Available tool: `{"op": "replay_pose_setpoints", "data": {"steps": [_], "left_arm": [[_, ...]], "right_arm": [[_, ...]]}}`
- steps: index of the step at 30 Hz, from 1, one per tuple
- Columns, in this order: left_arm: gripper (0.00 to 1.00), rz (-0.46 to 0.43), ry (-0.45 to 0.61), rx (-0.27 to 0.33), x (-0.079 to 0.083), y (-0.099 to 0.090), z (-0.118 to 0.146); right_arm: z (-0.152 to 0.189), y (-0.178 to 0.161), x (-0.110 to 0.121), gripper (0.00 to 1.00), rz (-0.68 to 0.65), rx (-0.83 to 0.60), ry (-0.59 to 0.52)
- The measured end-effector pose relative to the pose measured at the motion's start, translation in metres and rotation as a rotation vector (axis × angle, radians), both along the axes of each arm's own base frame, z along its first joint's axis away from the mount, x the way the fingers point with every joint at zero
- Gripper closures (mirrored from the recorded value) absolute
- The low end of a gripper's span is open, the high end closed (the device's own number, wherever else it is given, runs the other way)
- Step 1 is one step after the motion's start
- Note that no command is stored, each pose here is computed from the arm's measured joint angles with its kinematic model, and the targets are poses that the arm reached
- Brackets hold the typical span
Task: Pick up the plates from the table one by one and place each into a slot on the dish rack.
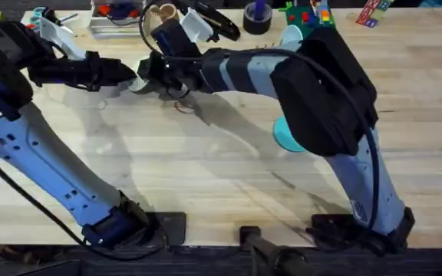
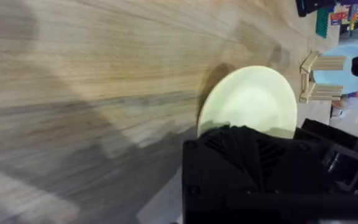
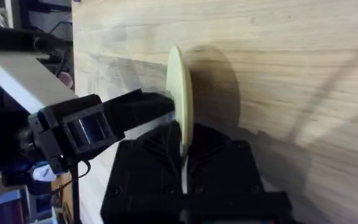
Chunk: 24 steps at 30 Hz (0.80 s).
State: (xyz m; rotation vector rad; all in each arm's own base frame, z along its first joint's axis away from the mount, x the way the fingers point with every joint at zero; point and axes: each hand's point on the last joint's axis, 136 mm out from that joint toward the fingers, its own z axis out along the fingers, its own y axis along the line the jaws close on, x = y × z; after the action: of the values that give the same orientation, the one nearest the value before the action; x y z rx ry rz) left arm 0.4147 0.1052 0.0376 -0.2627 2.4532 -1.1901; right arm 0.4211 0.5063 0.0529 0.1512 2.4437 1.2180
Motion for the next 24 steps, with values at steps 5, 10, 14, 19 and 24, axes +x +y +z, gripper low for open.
{"op": "replay_pose_setpoints", "data": {"steps": [5,10,14,19,24], "left_arm": [[0.963,0.000,0.000,0.000,0.000,0.000,0.000],[0.963,0.000,0.000,0.000,0.000,0.000,0.000],[0.963,-0.005,0.015,-0.001,-0.003,-0.001,0.000],[0.963,-0.029,0.049,0.018,-0.007,-0.007,-0.005],[0.962,-0.042,0.068,0.077,-0.012,-0.005,-0.001]], "right_arm": [[0.000,0.000,0.000,0.965,-0.001,0.003,0.001],[0.001,-0.002,0.003,0.969,-0.001,0.006,0.001],[0.001,-0.007,0.006,0.971,0.017,-0.008,-0.009],[0.011,-0.030,0.009,0.972,0.037,-0.091,-0.016],[0.029,-0.075,0.021,0.972,0.023,-0.218,-0.027]]}}
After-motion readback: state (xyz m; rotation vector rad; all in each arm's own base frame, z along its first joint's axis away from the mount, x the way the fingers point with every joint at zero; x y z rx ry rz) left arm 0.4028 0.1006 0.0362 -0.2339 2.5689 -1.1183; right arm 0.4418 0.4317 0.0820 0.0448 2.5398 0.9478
